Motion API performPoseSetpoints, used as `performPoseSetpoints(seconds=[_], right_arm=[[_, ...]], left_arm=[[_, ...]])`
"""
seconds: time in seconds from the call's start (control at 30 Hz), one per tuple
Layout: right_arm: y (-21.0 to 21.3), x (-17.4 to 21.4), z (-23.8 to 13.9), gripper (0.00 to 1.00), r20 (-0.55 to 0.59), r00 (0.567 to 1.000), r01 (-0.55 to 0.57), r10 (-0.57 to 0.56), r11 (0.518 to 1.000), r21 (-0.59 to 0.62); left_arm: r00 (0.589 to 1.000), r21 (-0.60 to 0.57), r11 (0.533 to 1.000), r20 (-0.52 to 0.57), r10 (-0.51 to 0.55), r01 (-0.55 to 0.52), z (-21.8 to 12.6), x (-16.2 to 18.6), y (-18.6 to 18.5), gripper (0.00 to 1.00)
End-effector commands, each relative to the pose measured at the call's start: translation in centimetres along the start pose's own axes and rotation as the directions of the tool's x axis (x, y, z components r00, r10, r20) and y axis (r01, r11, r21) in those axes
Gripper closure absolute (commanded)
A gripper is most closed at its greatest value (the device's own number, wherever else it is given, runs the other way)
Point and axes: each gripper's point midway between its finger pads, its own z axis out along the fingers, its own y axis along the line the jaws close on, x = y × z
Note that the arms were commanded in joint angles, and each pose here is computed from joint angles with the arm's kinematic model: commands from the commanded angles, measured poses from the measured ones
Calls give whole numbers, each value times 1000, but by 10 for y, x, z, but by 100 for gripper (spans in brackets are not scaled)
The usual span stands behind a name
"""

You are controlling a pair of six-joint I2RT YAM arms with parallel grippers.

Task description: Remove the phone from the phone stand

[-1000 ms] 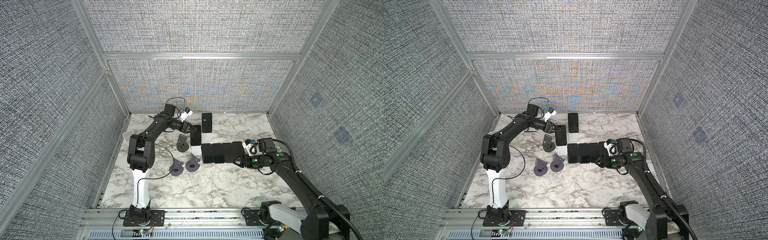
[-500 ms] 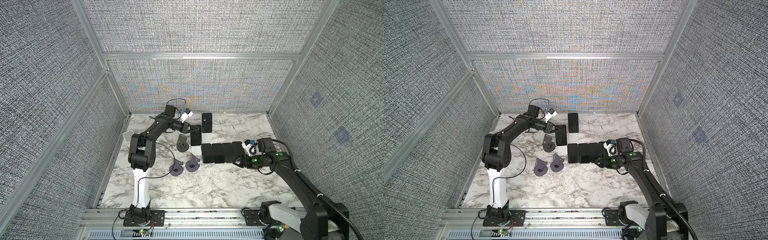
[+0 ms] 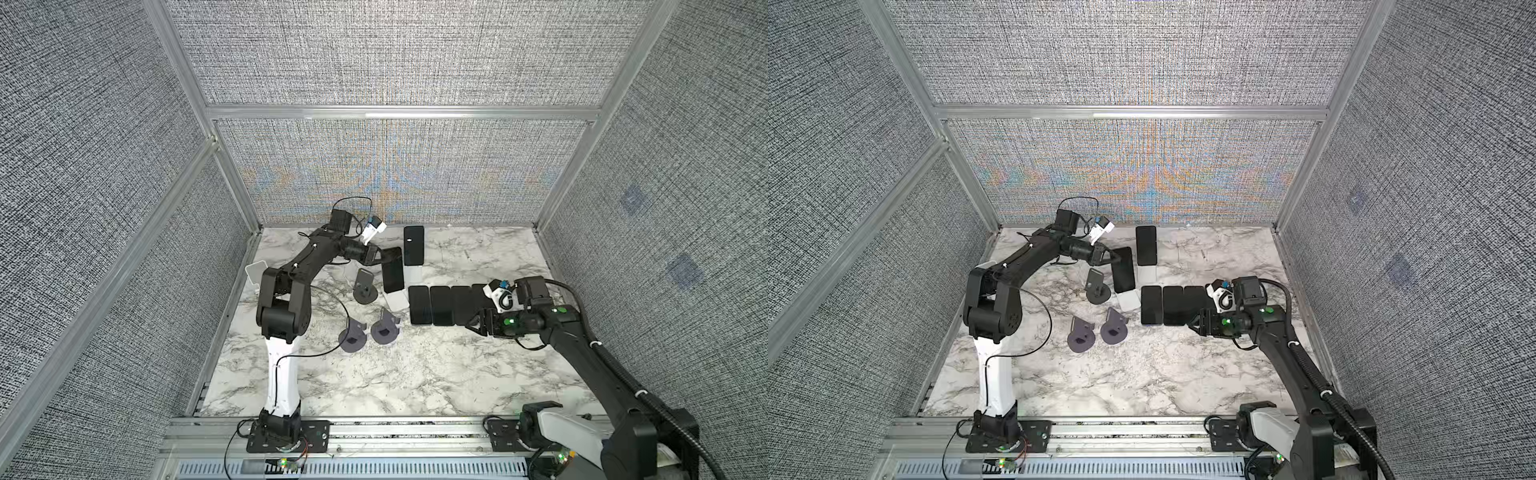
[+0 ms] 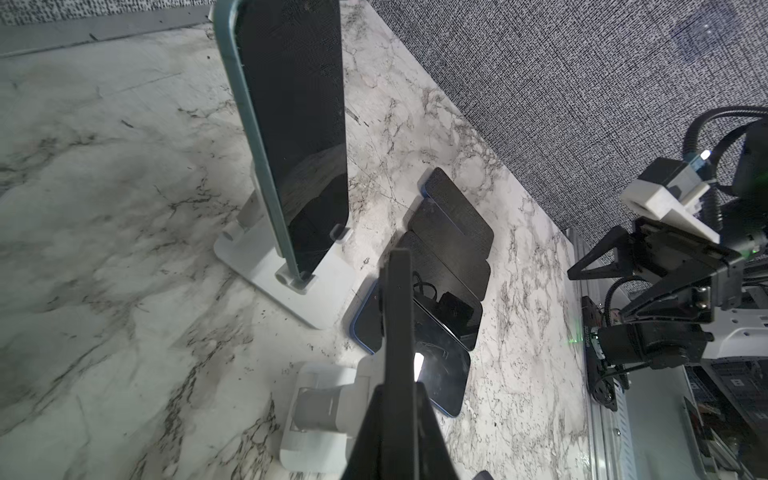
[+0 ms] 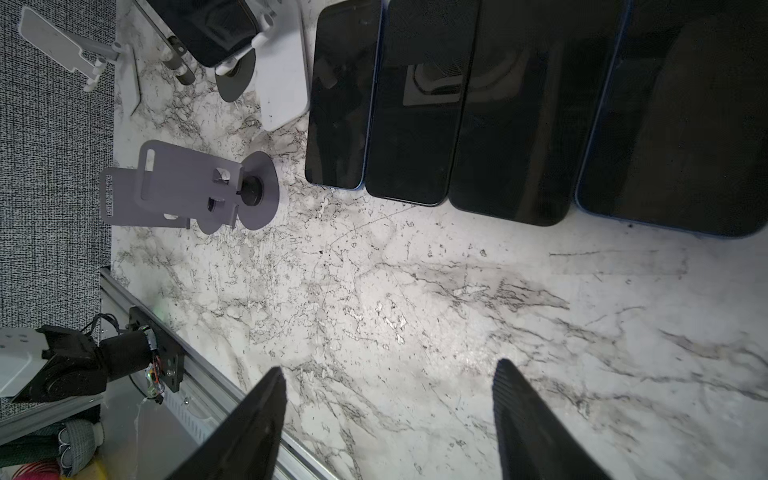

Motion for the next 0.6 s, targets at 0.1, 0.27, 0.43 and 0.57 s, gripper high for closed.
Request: performPoseSetpoints(seconds=[0.1, 0.27, 0.43, 0.57], right_arm=[[4, 1, -5, 32, 13, 1000, 4, -4, 1000, -15], [5, -4, -11, 32, 33, 999, 17, -18, 1000, 14], [10, -11, -19, 32, 49, 998, 45, -47, 998, 46], [19, -17, -25, 32, 45, 994, 94, -98, 992, 84]], left_arm=[[999, -28, 998, -12, 50, -50, -15, -10, -16, 95], [998, -86, 995, -15, 58, -59, -30, -22, -25, 96], [999, -204, 978, 1, -33, 32, -47, -29, -28, 100], [988, -226, 963, 73, -135, 149, -60, -30, -46, 100]])
